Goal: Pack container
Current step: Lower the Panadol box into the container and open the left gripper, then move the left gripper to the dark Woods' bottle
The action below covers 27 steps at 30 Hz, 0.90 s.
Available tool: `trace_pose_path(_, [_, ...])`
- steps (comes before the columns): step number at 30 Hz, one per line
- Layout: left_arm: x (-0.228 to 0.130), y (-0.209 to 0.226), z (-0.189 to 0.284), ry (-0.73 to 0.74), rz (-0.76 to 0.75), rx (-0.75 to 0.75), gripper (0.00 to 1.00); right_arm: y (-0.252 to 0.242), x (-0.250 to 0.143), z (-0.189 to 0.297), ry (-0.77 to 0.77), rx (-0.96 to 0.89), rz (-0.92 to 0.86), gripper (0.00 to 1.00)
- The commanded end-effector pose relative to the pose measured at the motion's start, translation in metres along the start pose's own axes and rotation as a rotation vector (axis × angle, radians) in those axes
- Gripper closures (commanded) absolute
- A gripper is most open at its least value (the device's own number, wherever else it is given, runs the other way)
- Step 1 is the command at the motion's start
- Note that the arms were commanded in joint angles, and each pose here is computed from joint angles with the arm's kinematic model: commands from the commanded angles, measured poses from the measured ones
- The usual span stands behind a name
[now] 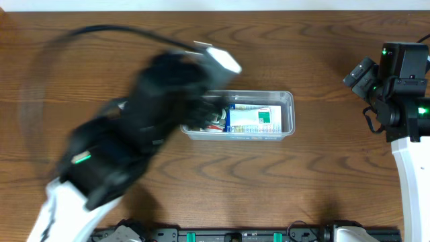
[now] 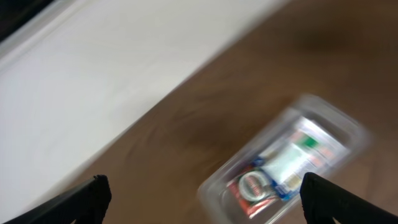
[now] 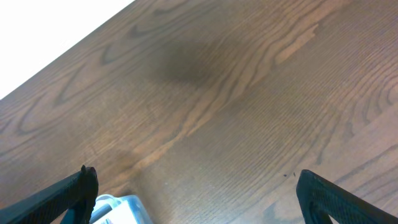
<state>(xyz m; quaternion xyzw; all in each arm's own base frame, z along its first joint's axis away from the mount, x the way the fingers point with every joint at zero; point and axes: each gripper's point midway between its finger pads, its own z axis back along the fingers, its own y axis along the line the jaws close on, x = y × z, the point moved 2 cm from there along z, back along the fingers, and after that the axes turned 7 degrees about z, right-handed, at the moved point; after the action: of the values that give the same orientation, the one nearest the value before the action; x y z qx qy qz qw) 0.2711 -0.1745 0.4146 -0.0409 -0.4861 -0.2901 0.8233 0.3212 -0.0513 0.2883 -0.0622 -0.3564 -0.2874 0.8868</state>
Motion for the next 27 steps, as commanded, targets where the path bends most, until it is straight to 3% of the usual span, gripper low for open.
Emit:
trace_pose_path(1, [-0.039,0.092,0.010,0.080,0.446,0.384,0.02,-0.003,0.002,0.001,-0.009,-0.013,0.008,0.01])
trace_pose_path(4, [-0.079,0.139,0.012,0.187,0.633,0.532,0.02,-0.003,0.002,0.001,-0.009,-0.013,0.008,0.01])
trace_pose_path(7, [-0.120,0.164,0.000,0.340,0.753,0.568,0.02,-0.003,0.002,0.001,-0.009,-0.013,0.008,0.01])
trace_pose_path(14, [-0.203,0.179,-0.051,0.694,1.009,0.436,0.02,-0.003,0.002,0.001,-0.009,-0.013,0.008,0.01])
trace_pose_path(18, [-0.232,0.184,-0.078,0.815,1.040,0.421,0.02,-0.003,0.002,0.001,-0.009,-0.013,0.008,0.01])
trace_pose_path(27, [-0.273,0.183,-0.122,0.974,0.959,0.343,0.02,-0.003,0.002,0.001,-0.009,-0.013,0.008,0.01])
